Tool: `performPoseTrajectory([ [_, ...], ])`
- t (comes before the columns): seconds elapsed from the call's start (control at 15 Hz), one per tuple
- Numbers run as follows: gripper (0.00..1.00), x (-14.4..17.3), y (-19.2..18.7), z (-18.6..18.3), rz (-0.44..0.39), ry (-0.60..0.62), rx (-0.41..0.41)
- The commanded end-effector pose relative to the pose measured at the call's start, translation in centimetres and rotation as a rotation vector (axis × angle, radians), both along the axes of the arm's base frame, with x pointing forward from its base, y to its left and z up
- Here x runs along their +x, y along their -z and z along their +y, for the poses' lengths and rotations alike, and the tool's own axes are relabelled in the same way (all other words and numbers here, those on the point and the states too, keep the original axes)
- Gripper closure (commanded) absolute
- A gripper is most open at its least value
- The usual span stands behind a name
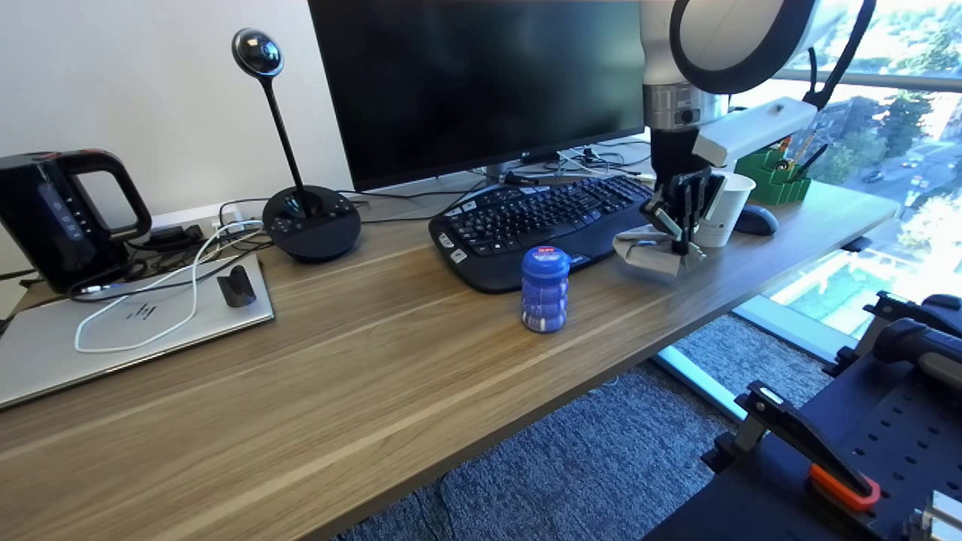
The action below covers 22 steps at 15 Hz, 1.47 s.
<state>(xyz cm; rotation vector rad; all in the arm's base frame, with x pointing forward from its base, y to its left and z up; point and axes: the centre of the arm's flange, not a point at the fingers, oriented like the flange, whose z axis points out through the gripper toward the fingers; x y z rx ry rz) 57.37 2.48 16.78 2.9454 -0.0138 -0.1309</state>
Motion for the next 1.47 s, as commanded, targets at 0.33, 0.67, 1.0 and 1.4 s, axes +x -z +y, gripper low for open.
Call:
performPoseTrajectory([
  [0.33, 0.98, -0.5, -5.1, -0.3, -0.067, 0.003, 0.032],
  [0.67, 0.98, -0.8, -8.6, -0.6, -0.141, -0.018, 0.006],
  [1.0, 0.98, 0.2, -11.0, -2.3, -0.179, 0.009, 0.005],
  [1.4, 0.98, 0.7, -11.1, -5.1, -0.193, 0.086, -0.032],
])
